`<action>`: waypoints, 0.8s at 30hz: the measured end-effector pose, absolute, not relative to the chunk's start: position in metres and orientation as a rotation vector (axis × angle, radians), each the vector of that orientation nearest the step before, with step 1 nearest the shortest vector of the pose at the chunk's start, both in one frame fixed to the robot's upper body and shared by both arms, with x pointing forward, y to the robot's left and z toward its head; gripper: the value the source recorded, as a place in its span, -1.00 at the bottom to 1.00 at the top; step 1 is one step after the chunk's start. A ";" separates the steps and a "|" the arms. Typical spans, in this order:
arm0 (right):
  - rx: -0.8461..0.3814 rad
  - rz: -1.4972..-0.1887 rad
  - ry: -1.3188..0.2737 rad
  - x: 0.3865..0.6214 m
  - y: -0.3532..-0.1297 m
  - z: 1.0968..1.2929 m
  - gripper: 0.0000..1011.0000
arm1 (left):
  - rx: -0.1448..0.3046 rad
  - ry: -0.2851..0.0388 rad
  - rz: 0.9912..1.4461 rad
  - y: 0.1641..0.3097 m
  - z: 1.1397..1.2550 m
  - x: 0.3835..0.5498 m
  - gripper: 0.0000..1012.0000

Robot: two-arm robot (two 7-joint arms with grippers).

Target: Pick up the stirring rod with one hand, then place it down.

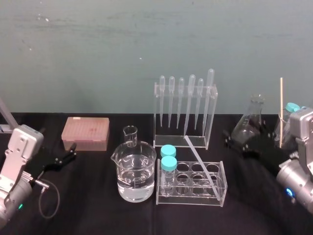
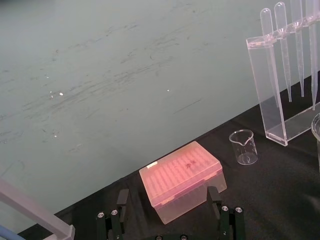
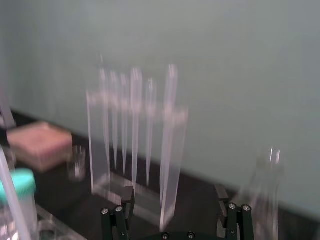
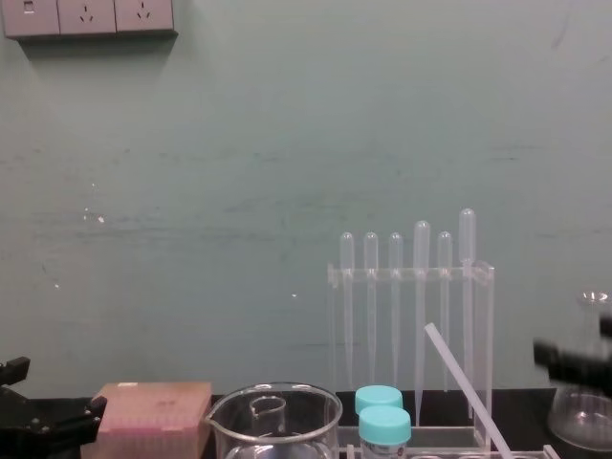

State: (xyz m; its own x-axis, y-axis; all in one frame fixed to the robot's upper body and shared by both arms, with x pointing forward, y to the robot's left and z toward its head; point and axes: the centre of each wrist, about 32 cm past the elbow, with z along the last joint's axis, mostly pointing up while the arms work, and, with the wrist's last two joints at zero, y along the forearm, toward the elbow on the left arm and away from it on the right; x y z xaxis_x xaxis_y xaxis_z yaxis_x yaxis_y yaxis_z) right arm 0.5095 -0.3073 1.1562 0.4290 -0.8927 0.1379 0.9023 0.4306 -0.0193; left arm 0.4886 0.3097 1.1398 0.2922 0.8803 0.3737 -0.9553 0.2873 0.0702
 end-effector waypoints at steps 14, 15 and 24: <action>-0.131 -1.131 -0.069 0.507 -0.308 1.154 0.98 | 0.304 -0.285 1.248 0.310 1.140 0.489 0.98; -0.130 -1.131 -0.071 0.507 -0.308 1.154 0.98 | 0.304 -0.285 1.248 0.310 1.140 0.489 0.98; -0.124 -1.128 -0.079 0.508 -0.308 1.154 0.98 | 0.304 -0.285 1.248 0.310 1.140 0.489 0.98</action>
State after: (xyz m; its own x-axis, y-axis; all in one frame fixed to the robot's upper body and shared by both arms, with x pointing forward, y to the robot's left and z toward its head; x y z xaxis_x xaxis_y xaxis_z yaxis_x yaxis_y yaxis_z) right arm 0.5077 -0.3077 1.1544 0.4263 -0.8958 0.1256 0.9046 0.4222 -0.0589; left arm 0.4886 0.3097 1.1398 0.2923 0.8803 0.3738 -0.9552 0.2873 0.0703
